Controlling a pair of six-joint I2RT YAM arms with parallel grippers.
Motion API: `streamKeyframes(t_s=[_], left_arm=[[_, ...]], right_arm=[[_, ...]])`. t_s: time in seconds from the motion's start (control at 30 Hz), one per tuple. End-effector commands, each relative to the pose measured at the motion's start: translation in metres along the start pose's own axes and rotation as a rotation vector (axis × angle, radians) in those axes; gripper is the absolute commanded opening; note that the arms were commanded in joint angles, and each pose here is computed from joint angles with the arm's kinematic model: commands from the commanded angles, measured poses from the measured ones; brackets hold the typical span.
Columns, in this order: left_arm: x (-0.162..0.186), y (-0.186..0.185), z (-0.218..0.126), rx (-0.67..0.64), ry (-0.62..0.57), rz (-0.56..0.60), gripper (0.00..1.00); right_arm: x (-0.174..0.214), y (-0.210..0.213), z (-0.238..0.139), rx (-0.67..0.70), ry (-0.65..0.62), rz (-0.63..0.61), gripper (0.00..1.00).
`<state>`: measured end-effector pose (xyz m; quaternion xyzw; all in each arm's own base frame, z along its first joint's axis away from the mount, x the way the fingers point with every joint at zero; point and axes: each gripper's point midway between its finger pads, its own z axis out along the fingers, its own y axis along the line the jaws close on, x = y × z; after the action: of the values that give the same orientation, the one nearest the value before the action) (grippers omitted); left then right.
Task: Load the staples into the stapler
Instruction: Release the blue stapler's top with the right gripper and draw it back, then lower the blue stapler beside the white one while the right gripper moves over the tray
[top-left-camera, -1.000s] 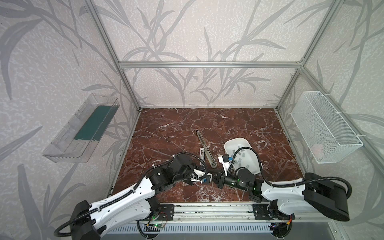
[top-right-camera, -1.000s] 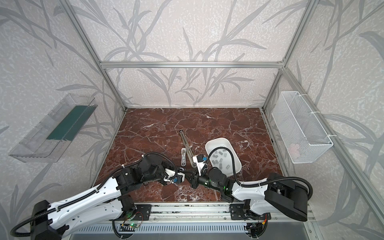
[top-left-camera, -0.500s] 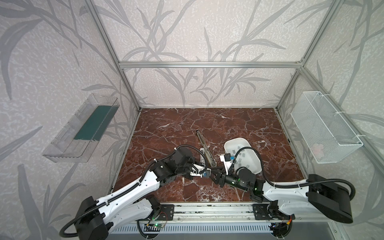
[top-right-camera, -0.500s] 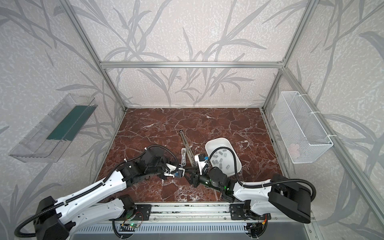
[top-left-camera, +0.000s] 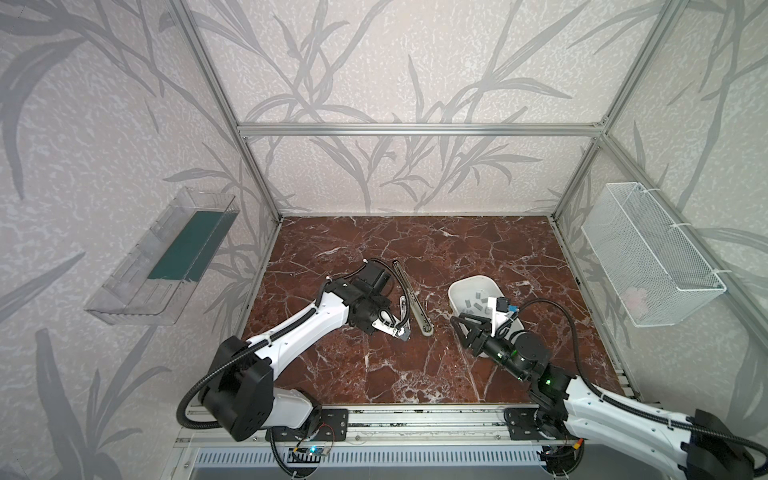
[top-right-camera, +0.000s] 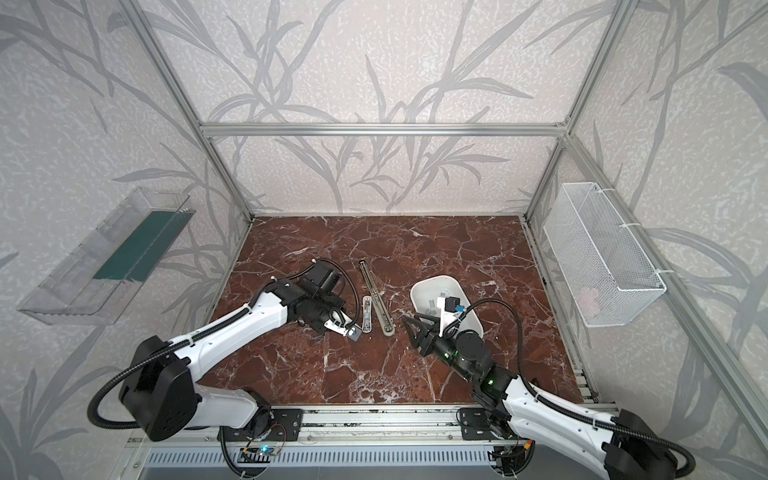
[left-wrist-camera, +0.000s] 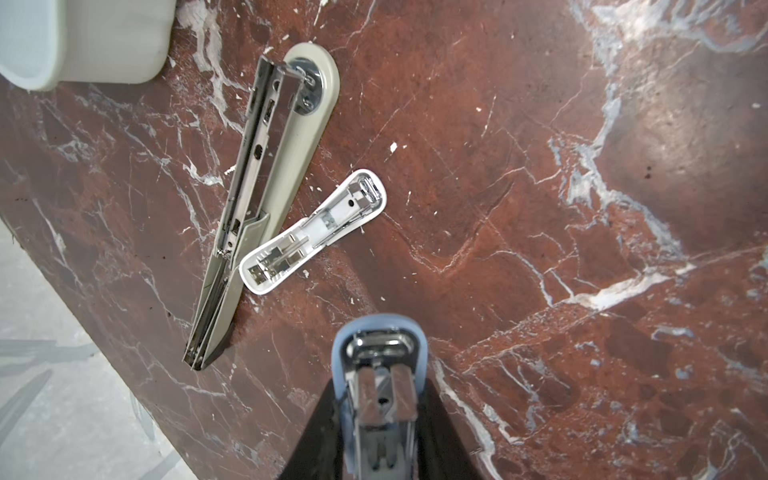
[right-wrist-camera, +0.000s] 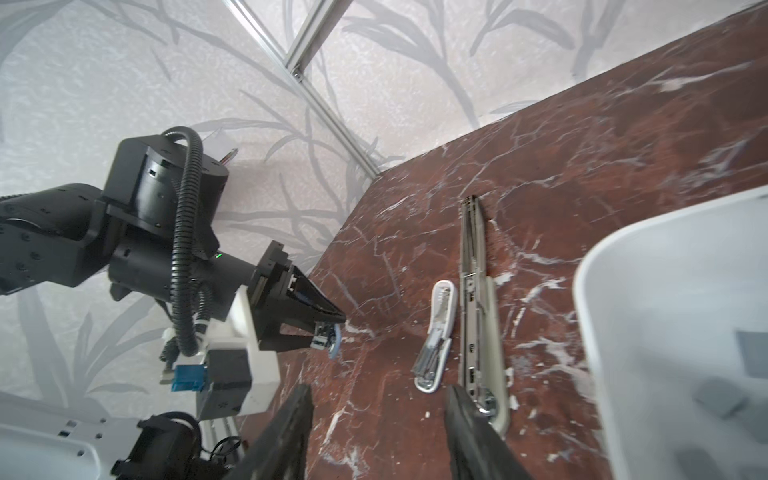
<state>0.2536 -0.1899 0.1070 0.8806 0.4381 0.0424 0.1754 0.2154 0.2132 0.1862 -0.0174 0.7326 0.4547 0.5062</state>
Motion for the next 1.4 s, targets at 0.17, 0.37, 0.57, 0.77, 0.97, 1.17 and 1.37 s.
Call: streamKeyframes(t_s=[0.17,0.37,0.57,0.77,0.97,1.17,1.37], left_arm=[[0.003,-0.01,0.023,0.177,-0.005,0.198,0.01],[-0.001,0.001,0.051,0.206,-0.031,0.236,0.0],[-0.003,0.007,0.073,0.236,-0.064,0.26,0.0],[-0.002,0.006,0.087,0.262,-0.072,0.279,0.06],[0.001,0.001,0.094,0.272,-0.061,0.282,0.2],[0.009,0.007,0.095,0.243,-0.008,0.28,0.37],[0.018,-0.002,0.097,0.252,0.028,0.3,0.44]], right_arm=[[-0.008,-0.036,-0.019,0.098,0.005,-0.03,0.56],[-0.01,-0.042,-0.024,0.117,0.0,-0.031,0.57],[-0.008,-0.045,-0.026,0.12,0.001,-0.022,0.57],[-0.007,-0.047,-0.03,0.123,0.001,-0.016,0.57],[-0.008,-0.048,-0.035,0.124,-0.011,-0.011,0.58],[-0.01,-0.047,-0.041,0.121,-0.026,-0.01,0.58],[-0.012,-0.046,-0.043,0.115,-0.034,-0.006,0.59]])
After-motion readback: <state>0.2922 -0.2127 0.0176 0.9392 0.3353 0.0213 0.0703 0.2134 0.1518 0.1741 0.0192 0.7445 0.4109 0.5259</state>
